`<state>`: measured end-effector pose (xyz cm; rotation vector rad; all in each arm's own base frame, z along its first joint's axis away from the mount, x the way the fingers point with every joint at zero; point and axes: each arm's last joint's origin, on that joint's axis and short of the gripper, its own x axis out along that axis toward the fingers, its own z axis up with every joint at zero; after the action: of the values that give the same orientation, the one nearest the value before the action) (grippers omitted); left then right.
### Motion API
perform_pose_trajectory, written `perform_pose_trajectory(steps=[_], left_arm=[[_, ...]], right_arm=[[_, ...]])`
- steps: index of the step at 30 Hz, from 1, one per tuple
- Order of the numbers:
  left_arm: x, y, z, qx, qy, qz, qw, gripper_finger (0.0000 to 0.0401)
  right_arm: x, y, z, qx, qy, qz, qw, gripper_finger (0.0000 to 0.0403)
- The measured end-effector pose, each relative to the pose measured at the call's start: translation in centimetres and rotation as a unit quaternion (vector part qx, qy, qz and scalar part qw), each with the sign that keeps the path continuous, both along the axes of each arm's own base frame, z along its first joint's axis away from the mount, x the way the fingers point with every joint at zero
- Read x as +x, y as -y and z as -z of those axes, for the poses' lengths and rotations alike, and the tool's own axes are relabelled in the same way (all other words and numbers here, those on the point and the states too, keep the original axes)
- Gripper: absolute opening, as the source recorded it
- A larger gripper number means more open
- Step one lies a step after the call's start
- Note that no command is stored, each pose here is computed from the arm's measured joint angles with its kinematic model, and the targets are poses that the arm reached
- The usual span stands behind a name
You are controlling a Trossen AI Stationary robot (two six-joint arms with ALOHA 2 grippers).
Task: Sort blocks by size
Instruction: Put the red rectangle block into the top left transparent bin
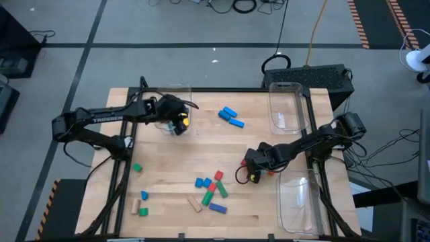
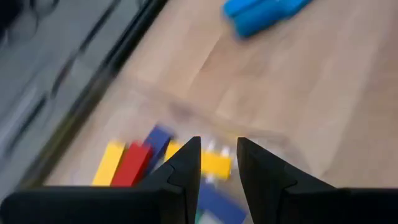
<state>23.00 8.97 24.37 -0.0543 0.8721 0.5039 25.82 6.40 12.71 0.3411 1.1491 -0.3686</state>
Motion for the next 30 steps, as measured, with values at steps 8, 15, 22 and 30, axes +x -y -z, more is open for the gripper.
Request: perform_pose_trajectory(steps=[8,15,22,30], left_arm=[[2.1,2.6,-0.5,0.018,0.050,0.093,0.994,0.0107],[4.5,5.2,0.0,0.018,0.094,0.202,0.975,0.0107],[7.1,5.9,1.5,-0.052,0.157,0.168,0.972,0.0107],[9.5,5.6,3.6,-0.174,0.221,0.123,0.952,0.0145]], right_arm=[[0.2,0.0,0.8,-0.030,-0.004,-0.004,1.000,0.0168],[0.8,0.4,-0.5,-0.106,0.057,-0.033,0.992,0.0077],[1.2,0.8,-1.0,-0.216,0.073,-0.046,0.973,0.0077],[2.0,1.0,-1.8,-0.334,0.092,-0.076,0.935,0.0083]])
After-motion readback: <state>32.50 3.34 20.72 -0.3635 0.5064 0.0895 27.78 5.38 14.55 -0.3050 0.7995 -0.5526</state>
